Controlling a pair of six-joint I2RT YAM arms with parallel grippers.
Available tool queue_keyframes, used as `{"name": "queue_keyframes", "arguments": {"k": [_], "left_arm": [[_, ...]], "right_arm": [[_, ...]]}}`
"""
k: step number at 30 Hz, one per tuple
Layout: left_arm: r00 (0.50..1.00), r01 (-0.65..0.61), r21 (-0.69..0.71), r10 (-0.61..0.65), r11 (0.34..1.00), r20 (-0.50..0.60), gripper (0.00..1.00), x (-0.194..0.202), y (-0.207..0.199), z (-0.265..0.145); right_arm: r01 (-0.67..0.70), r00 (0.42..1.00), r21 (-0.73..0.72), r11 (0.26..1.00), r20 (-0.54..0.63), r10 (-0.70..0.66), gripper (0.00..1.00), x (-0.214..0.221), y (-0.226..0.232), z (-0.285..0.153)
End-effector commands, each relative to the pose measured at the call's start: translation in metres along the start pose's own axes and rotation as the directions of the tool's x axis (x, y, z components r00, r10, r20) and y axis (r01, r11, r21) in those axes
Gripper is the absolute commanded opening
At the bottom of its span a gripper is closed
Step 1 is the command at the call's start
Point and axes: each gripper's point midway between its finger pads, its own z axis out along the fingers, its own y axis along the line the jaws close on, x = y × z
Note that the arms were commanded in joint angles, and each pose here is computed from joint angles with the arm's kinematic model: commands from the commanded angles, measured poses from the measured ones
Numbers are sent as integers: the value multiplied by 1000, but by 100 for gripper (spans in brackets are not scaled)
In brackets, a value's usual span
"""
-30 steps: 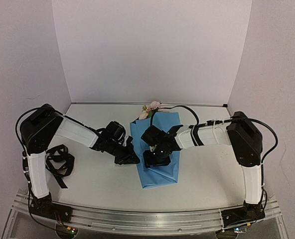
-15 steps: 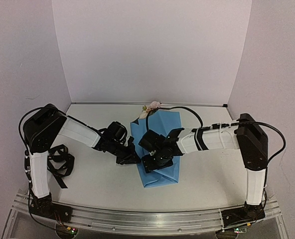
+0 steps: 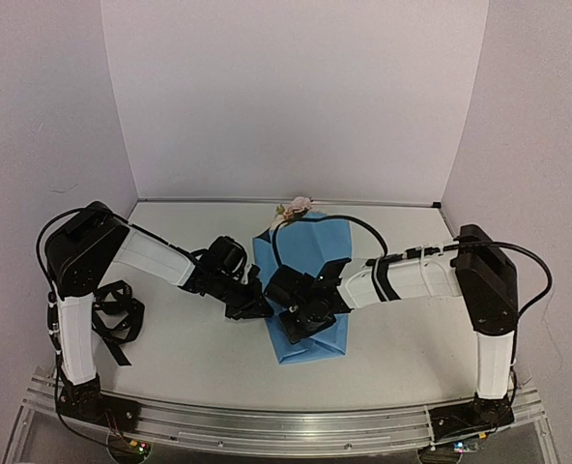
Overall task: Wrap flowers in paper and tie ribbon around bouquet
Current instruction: Adjust the folded wrapping paper at the center of the board.
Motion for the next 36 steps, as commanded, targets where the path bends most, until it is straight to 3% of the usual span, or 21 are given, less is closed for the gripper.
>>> {"name": "queue_keyframes", "arguments": {"k": [1, 7, 14, 23, 29, 36], "left_arm": [[1000, -16, -5, 16, 1000, 10, 7, -3, -5, -1], [1000, -14, -2, 14, 1000, 11, 6, -2, -6, -2], [998, -54, 46, 53, 997, 24, 10, -5, -26, -12], [990, -95, 79, 85, 992, 115, 18, -4, -53, -55], [981, -47, 0, 46, 999, 191, 20, -9, -33, -74], [975, -19, -23, 24, 1000, 220, 22, -17, -21, -79]], "right_arm": [[54, 997, 89, 995, 44, -58, 52, -13, -6, -1], [79, 995, 93, 993, 60, -84, 44, -19, 0, -1], [56, 996, 41, 998, 65, -58, 27, -19, 6, -7], [-9, 995, -64, 998, 96, 15, 30, -28, 11, -32], [-59, 990, -131, 990, 119, 75, 34, -40, 7, -53], [-150, 977, -148, 978, 129, 170, 46, -48, -21, -66]]}}
